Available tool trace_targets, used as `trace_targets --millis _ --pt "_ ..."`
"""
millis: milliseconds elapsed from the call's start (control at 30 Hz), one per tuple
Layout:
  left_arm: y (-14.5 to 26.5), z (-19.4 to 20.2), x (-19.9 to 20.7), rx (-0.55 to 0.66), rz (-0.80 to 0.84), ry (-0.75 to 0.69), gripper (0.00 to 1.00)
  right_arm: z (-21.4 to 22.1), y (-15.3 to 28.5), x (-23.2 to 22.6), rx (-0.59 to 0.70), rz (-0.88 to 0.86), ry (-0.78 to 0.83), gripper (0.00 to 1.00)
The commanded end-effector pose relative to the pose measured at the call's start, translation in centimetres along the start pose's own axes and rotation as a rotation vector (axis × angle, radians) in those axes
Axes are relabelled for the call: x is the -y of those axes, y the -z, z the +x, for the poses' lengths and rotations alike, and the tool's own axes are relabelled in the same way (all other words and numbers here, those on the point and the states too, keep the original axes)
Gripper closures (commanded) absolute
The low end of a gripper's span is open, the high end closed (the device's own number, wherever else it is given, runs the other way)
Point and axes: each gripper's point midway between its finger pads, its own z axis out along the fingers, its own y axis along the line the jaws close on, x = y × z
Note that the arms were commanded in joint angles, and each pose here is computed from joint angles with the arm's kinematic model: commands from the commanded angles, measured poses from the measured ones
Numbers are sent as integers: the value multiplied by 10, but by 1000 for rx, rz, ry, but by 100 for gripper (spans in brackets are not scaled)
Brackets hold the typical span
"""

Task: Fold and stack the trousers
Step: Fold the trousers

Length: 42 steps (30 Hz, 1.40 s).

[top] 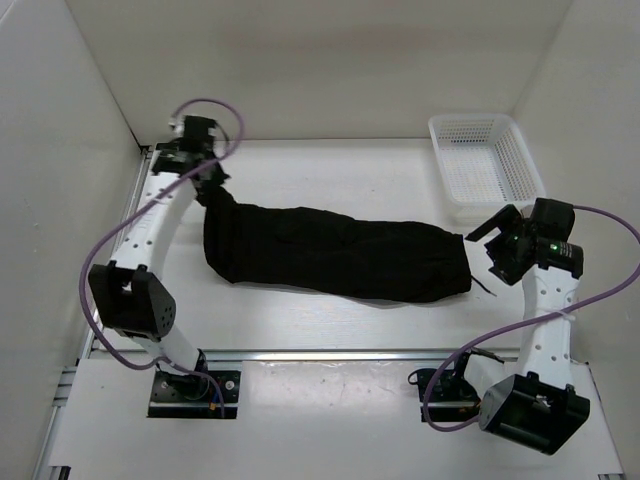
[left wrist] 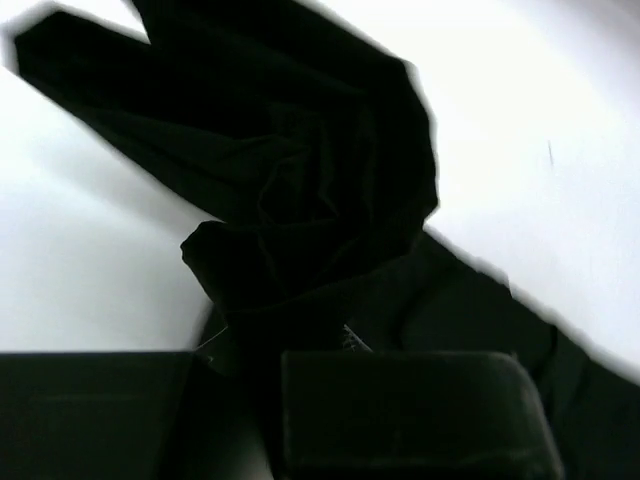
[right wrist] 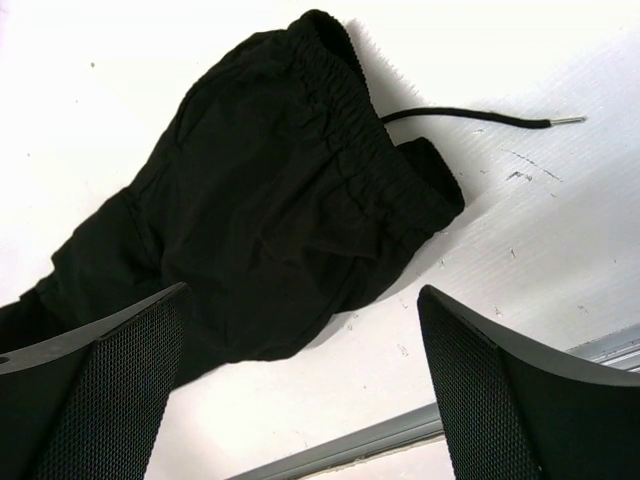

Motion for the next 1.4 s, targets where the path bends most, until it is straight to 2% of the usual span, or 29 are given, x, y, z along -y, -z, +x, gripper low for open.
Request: trace_targets --millis 0,67,100,133,167,233,267,367,433,500,533,567,600,633,800,833,867,933,1000,1067,1100,1133,1200,1333,1367 --pt "12 70 27 -87 -25 -177 90 2 3 -1 10 -25 33 3" --pt "15 106 43 -137 -36 -243 90 2 3 0 16 -30 34 3" --pt "25 134 65 -166 6 -315 90 3 5 -2 18 -42 36 3" --pt "28 152 71 -187 6 -371 83 3 5 -2 18 -42 36 3" --pt "27 177 67 -241 -43 -435 62 5 3 0 11 -37 34 3" --pt "45 190 86 -218 -47 -512 38 5 6 -1 19 -43 36 3" --pt "46 195 87 -219 -79 -539 10 5 6 -1 19 -43 36 3" --pt "69 172 96 -168 -94 -521 7 6 6 -3 22 -58 39 3" --pt "84 159 113 -152 -7 -478 7 9 7 -3 16 -67 39 3" --pt "90 156 122 -147 32 -485 16 9 7 -3 16 -67 39 3" --pt "89 156 124 -146 32 -485 29 10 9 -5 17 -81 41 3" --pt "86 159 125 -152 25 -491 36 8 9 -6 25 -86 52 3" --pt "78 167 123 -174 0 -513 41 9 9 -7 20 -93 53 3" --pt "73 171 119 -182 -33 -505 41 9 11 -8 27 -98 55 3" --pt "51 200 136 -243 -23 -519 3 14 7 -5 8 -96 60 3" --pt "44 209 140 -263 -19 -506 3 15 8 -6 2 -105 60 3" --pt "40 201 142 -260 -15 -455 4 15 8 -6 2 -105 60 3" --pt "36 195 149 -248 -8 -419 14 17 10 -8 4 -114 71 3" --pt "27 174 150 -220 -9 -329 22 20 10 -12 -8 -128 79 3" --pt "15 157 144 -241 -5 -247 28 20 10 -12 -8 -128 79 3" --pt "9 150 146 -241 1 -222 27 22 8 -10 -15 -123 77 3" --pt "2 144 144 -239 -9 -207 21 22 8 -9 -15 -123 77 3" --pt "-13 137 140 -253 -33 -183 0 22 8 -9 -15 -123 77 3" --pt "-43 139 142 -281 -59 -177 0 24 7 -10 -21 -130 77 3" --pt "-55 150 144 -306 -70 -187 0 24 7 -10 -20 -130 77 3"
